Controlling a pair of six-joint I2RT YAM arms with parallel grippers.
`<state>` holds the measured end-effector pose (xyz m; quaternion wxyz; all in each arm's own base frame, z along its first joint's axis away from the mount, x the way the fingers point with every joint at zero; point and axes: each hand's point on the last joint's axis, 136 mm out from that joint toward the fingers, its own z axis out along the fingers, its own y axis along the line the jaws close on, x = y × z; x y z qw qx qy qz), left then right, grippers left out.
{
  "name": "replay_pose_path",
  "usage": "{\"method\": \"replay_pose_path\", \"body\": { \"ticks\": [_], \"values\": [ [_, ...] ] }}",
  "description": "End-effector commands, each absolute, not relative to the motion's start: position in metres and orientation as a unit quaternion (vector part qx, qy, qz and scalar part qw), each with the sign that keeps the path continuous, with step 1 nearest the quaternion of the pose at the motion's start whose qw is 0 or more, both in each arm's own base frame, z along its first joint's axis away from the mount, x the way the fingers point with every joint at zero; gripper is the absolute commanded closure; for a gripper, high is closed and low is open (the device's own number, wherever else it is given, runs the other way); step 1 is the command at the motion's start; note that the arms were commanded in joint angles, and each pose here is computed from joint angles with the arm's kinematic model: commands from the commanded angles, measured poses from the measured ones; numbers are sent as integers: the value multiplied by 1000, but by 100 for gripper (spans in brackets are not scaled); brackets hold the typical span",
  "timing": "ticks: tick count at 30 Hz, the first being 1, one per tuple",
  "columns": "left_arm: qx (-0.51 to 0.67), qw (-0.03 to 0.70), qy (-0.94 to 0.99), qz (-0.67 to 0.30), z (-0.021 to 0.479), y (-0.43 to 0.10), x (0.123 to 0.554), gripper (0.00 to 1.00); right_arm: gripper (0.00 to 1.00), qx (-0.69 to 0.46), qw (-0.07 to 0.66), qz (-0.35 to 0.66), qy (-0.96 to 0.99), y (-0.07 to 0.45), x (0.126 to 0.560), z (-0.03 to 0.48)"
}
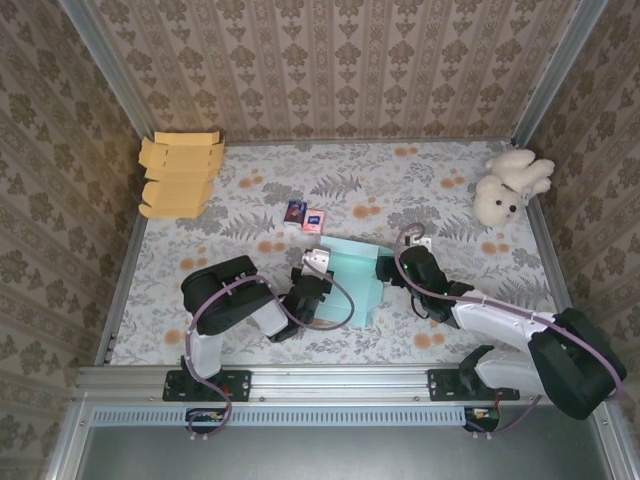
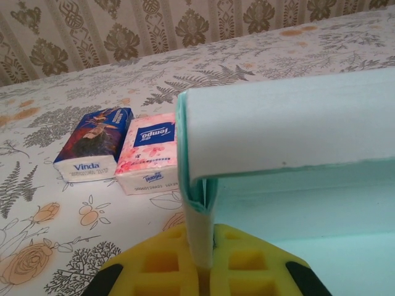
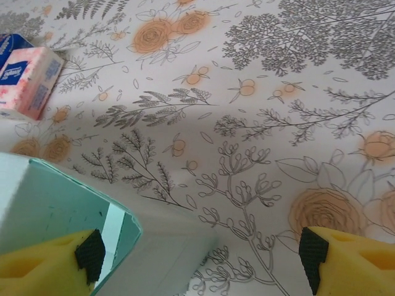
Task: Fold the paper box
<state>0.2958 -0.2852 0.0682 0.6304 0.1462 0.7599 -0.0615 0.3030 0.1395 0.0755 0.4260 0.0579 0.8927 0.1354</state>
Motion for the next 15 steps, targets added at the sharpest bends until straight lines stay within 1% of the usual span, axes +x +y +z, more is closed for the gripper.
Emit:
{"method": "replay_pose_path", "body": {
  "ticks": [1,10,15],
  "values": [
    [174,622,760,-66,60,-295,291,100,15,34,441,205,873,169,311,91],
    [173,624,759,-61,61,-294,293,100,14,48,433,237,868,175,308,86],
    [169,625,760,-56,62,-288,295,100,14,58,434,202,876,152,291,83]
  ]
}}
